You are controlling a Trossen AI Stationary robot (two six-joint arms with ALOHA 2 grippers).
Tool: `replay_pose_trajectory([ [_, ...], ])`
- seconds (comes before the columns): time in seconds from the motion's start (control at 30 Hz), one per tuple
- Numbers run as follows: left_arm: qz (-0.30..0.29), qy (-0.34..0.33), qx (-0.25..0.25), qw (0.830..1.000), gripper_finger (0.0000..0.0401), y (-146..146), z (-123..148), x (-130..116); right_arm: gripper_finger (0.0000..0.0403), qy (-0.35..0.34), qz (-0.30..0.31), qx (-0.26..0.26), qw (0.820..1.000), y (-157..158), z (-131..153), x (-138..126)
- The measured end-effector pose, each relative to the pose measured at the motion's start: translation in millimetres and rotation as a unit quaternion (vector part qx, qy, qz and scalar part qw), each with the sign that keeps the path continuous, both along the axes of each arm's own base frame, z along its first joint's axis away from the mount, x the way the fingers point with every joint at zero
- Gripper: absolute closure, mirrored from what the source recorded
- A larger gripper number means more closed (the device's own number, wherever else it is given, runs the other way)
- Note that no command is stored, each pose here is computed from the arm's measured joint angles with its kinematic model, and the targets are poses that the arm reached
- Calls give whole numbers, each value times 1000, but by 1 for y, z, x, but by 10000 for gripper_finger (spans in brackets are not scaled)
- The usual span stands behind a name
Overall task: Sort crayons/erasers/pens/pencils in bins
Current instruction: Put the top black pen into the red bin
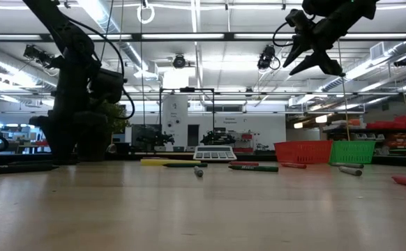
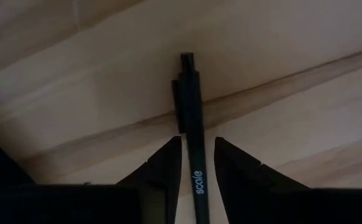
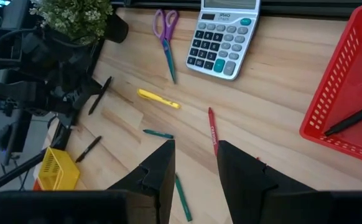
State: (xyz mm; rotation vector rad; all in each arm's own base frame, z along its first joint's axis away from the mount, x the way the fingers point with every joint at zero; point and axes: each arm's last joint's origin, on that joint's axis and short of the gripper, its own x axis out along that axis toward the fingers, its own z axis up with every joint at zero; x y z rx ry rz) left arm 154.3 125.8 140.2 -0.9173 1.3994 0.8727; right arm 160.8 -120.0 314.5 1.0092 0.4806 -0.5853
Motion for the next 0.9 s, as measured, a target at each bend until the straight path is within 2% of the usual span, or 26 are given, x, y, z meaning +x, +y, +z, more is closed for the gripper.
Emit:
replay_pose_trajectory([
  [0.2,-16,10,16,1000,320,-4,0,3,278,0,4,-2,1000,0,0,0],
  [0.37,-12,14,19,1000,332,-4,0,3,278,-16,18,14,1000,4,2,-1],
  [0.5,-2,11,21,1000,337,-3,0,4,278,-25,25,8,999,8,6,-3],
  [0.9,22,2,3,1000,311,-4,-3,6,278,-41,23,-3,999,14,13,-10],
])
